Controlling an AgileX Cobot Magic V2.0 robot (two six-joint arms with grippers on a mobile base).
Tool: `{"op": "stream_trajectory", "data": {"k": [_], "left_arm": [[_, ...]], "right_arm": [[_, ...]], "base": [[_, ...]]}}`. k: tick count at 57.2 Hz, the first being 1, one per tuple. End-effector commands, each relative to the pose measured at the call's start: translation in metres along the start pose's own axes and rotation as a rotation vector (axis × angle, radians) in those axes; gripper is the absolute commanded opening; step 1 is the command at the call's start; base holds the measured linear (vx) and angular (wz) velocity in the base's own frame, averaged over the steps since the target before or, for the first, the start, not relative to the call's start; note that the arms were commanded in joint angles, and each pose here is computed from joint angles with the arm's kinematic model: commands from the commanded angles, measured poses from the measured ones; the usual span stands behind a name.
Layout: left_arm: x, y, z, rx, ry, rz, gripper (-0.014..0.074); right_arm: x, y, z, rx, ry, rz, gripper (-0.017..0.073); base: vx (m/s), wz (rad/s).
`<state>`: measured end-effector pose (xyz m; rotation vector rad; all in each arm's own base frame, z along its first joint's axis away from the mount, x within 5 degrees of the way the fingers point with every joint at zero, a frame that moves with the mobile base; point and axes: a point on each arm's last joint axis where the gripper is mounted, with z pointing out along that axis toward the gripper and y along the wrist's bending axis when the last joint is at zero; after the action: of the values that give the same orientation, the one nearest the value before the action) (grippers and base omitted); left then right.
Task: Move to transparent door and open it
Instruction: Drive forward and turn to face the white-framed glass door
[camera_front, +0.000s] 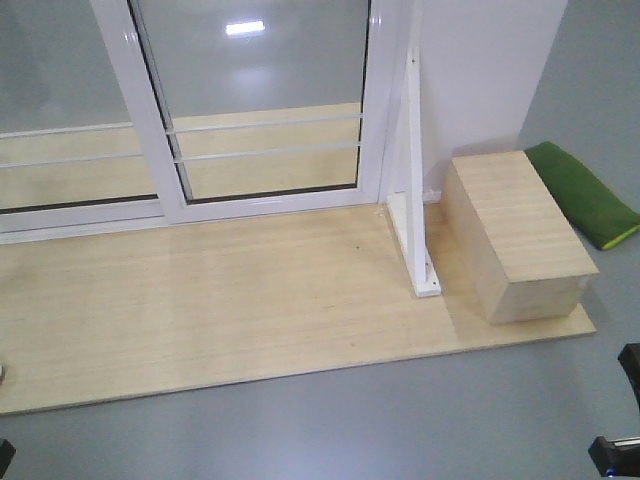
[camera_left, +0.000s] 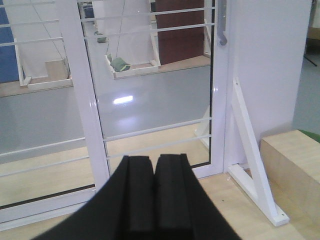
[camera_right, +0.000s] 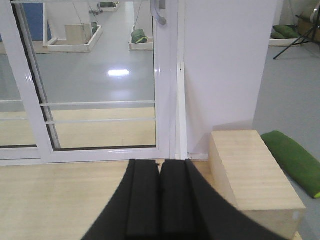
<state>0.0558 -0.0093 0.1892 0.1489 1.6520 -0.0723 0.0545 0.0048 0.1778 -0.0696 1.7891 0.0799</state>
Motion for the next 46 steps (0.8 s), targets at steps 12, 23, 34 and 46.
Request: {"op": "stream_trajectory", "data": {"k": [12, 23, 34, 46], "left_arm": [[-0.0029, 0.0022, -0.0004, -0.027, -0.078, -0.005, -0.0003], [-0.0029, 0.0022, -0.0004, -0.027, -0.078, -0.005, -0.0003], [-0.0029, 0.0022, -0.0004, -0.027, -0.078, -0.005, -0.0003], [-0.0029, 0.0022, -0.0004, -0.027, -0.078, -0.005, -0.0003]], "right_arm": [[-0.0067, -0.0001, -0.0009, 0.004, -0.093, -0.014, -0.0004], [-0.0067, -0.0001, -0.0009, 0.004, -0.093, -0.014, -0.0004], [-0.0067, -0.0001, -0.0009, 0.004, -0.093, -0.014, -0.0004], [-0.0067, -0.0001, -0.0009, 0.004, -0.093, -0.014, -0.0004]], "base": [[0.53, 0.17], [0.51, 0.2], [0.49, 0.21], [0.42, 0.12]]}}
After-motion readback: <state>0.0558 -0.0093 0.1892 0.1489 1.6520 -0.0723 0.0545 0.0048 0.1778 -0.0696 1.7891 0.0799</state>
